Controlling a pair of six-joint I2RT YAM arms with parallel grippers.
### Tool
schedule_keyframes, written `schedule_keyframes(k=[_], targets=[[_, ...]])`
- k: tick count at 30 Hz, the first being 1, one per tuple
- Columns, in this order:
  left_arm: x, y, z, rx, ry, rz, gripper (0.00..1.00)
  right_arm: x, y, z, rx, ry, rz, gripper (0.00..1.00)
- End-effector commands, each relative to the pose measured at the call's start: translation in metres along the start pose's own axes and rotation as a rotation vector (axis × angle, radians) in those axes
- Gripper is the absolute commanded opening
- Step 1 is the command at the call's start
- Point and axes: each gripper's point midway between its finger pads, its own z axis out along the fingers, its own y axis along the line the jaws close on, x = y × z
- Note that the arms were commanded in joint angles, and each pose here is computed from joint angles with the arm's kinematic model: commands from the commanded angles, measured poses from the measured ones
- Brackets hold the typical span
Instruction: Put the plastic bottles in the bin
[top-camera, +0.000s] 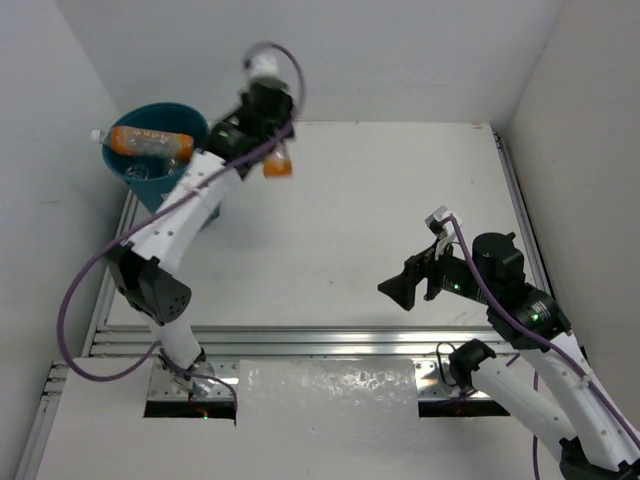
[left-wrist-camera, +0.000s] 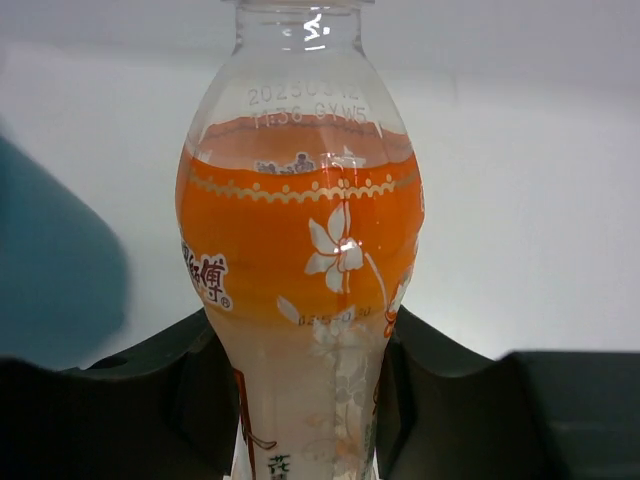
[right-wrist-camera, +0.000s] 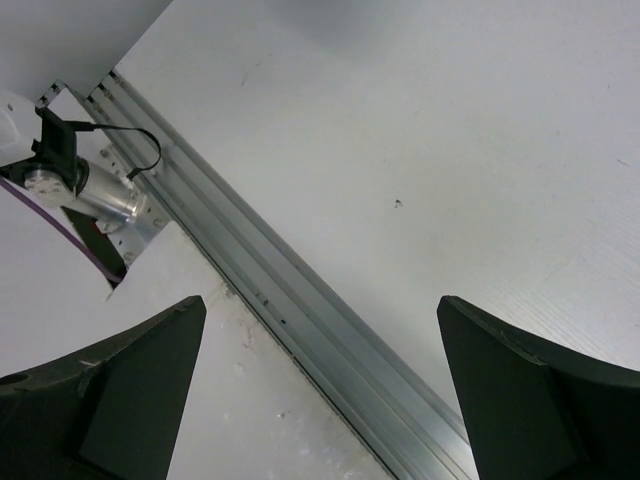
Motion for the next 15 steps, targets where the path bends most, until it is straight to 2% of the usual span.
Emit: schedule_keyframes(k=[1, 2, 7, 11, 14, 15], targets=[[-0.117, 0.109, -0.053, -0.258, -0.272, -0.131, 0.0, -0.018, 0.005, -0.005, -0.009, -0.059, -0.038, 0.99], [-0.143, 0.135, -0.062, -0.321, -0.335, -0.171, 0.0, -0.019, 0.006, -0.006, -0.013, -0.063, -0.039, 0.99], [-0.193, 0.204, -0.084, -0.447, -0.454, -0.214, 0.0, -0.018, 0.007, -0.006, -0.021, -0.058, -0.045, 0.99], [-0.195, 0.252, -0.093, -0.524, -0.481, -0.245, 0.0, -0.018, 0.008, -0.004, -0.033, -0.062, -0.045, 0.99], [-0.191, 0.272, -0.088, -0.526, -0.482, -0.262, 0.0, -0.014, 0.007, 0.0, -0.039, -0.052, -0.033, 0.99], [-0.189, 0.268, -0.083, -0.497, -0.469, -0.259, 0.0, -0.014, 0.008, 0.001, -0.045, -0.049, -0.032, 0.99]])
